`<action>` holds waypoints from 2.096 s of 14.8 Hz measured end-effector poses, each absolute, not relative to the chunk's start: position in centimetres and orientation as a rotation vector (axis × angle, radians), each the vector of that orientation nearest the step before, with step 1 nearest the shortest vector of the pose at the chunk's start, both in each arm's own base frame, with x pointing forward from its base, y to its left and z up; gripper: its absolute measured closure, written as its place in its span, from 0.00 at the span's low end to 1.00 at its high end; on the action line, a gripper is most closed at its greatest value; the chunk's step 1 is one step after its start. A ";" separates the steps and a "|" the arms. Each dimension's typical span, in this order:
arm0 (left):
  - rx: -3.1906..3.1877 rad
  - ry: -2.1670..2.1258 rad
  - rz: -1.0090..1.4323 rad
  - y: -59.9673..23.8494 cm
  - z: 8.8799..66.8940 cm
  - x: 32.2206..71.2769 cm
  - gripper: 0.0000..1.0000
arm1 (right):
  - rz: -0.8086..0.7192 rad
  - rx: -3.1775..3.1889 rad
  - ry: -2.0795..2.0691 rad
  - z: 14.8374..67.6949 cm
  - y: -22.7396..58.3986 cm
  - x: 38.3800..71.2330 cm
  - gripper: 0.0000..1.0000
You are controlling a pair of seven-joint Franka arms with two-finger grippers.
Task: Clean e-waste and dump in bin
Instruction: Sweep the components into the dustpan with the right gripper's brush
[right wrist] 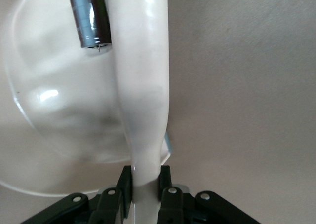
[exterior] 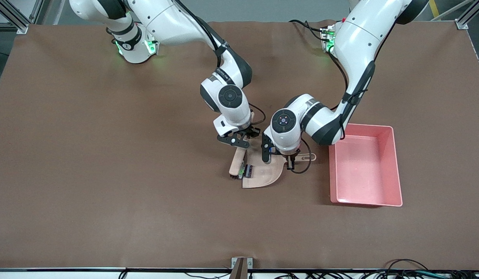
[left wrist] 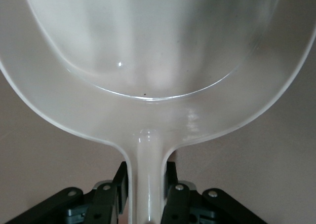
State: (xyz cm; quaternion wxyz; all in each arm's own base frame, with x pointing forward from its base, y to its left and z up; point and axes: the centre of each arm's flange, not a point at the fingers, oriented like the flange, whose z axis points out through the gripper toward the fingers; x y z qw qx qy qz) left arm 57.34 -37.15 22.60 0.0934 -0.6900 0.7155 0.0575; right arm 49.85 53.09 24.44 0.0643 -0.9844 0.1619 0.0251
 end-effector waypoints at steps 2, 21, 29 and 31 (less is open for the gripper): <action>-2.047 2.123 0.170 -37.2 22.6 57.3 0.67 | 0.068 -2.962 0.491 24.9 53.9 49.6 0.74; -2.047 2.122 0.173 -37.2 22.6 57.4 0.67 | 0.122 -2.835 0.748 28.6 57.9 48.4 0.74; -2.044 2.120 0.181 -36.9 22.2 57.4 0.67 | 0.153 -2.841 0.739 28.2 58.9 46.7 0.74; -2.043 2.120 0.181 -36.9 22.1 57.4 0.67 | 0.156 -2.853 0.719 27.7 59.3 45.4 0.74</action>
